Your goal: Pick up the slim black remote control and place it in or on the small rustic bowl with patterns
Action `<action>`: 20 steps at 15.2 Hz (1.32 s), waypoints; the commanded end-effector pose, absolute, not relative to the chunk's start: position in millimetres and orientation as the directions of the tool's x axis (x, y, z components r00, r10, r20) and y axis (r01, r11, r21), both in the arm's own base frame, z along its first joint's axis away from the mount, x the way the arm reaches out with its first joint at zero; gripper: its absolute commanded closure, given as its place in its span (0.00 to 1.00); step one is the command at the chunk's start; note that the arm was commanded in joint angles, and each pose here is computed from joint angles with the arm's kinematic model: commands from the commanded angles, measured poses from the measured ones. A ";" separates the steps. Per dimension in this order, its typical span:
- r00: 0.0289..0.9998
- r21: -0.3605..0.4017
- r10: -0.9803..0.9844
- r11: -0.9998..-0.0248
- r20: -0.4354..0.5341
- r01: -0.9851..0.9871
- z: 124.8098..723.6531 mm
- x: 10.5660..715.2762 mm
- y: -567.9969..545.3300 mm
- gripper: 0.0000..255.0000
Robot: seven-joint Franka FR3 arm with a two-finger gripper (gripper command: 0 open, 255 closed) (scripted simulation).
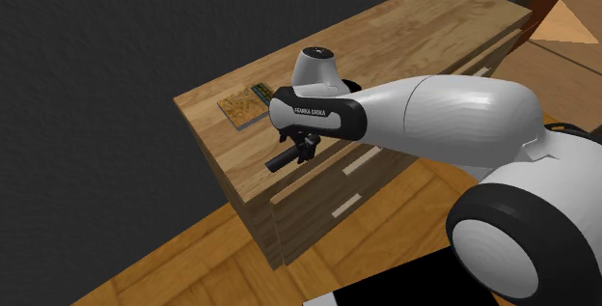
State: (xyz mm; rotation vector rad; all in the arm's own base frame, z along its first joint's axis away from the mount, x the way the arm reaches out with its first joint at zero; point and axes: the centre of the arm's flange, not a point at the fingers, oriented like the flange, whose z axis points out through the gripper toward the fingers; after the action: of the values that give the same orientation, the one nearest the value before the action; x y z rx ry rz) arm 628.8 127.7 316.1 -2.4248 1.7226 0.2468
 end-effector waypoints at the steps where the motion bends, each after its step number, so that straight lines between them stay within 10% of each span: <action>1: 0.324 -0.033 -0.919 -0.325 -0.224 -0.945 308.1 628.7 130.6 0.00; 8: 0.324 -0.032 -0.919 -0.325 -0.224 -0.945 308.1 628.8 130.6 0.00; 9: 0.324 -0.032 -0.919 -0.325 -0.224 -0.945 308.1 628.8 130.6 1.00; 20: 0.324 -0.032 -0.919 -0.325 -0.224 -0.945 318.7 628.8 130.6 1.00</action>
State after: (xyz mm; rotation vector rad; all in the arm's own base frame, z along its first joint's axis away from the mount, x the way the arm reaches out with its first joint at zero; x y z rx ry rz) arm 628.9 130.4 316.0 -2.4236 1.7226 0.2442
